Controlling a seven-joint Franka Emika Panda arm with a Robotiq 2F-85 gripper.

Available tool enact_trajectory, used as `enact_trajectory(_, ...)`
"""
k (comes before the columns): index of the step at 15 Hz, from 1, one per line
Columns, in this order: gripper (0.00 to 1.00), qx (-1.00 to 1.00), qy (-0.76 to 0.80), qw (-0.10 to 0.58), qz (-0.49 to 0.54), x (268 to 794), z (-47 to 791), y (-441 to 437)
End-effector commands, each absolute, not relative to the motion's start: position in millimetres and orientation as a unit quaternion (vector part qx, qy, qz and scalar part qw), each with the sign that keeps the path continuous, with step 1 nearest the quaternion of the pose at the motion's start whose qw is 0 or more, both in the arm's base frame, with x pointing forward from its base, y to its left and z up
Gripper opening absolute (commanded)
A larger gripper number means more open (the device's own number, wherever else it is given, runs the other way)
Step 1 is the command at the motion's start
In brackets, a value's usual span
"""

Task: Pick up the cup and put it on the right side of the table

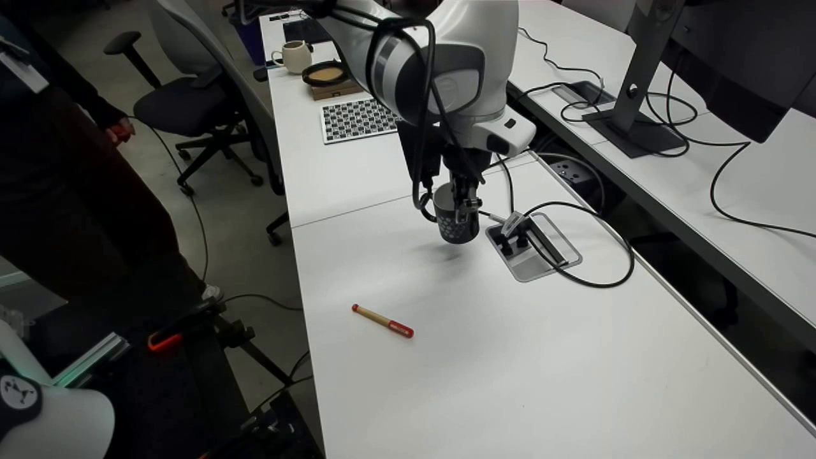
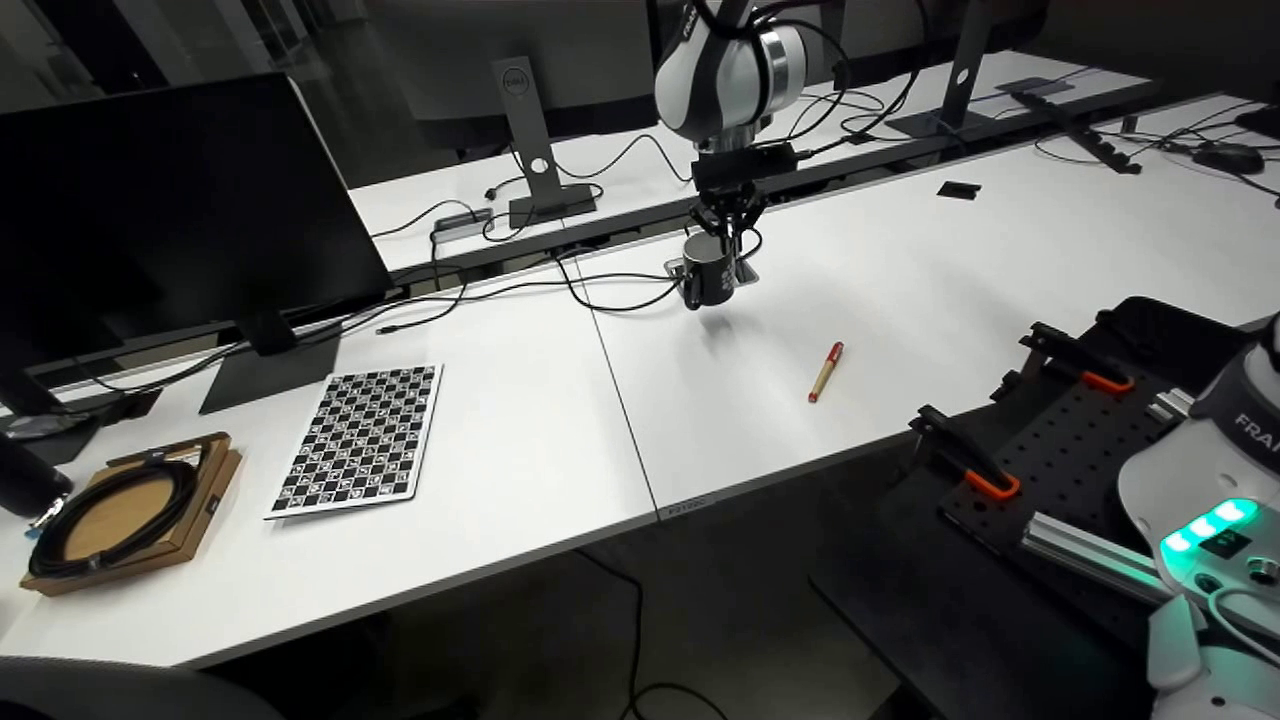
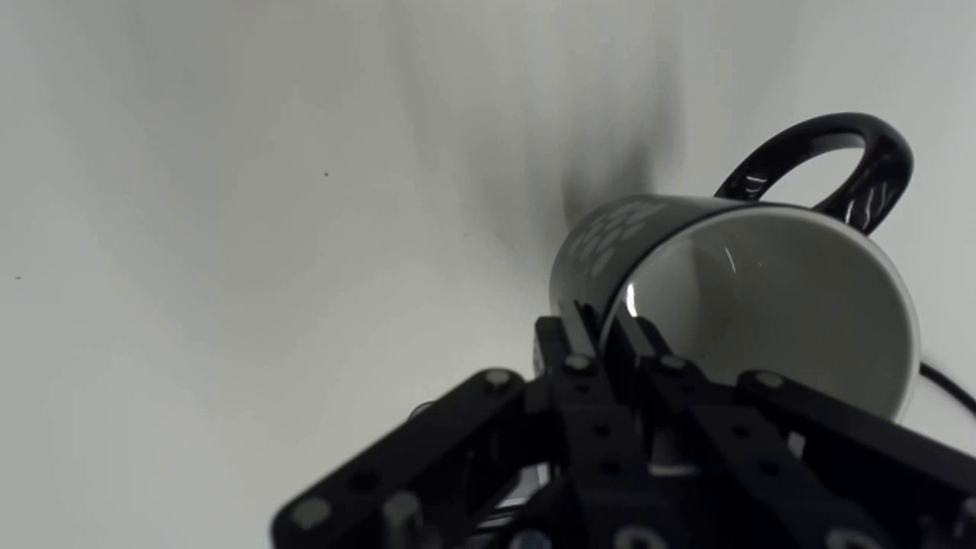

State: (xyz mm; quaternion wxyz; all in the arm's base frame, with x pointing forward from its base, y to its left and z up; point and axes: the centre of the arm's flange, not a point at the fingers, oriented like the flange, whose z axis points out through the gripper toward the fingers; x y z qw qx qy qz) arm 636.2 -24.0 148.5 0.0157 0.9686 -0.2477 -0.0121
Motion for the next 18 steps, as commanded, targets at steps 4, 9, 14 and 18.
enact_trajectory(4, 0.02, 0.952, -0.302, 0.046, -0.011, 611, 165, -52)
enact_trajectory(9, 0.02, 0.934, -0.355, 0.039, -0.012, 576, 160, -76)
enact_trajectory(14, 0.02, 0.908, -0.418, 0.024, -0.016, 542, 159, -108)
enact_trajectory(18, 0.02, 0.881, -0.472, -0.002, -0.029, 515, 147, -128)
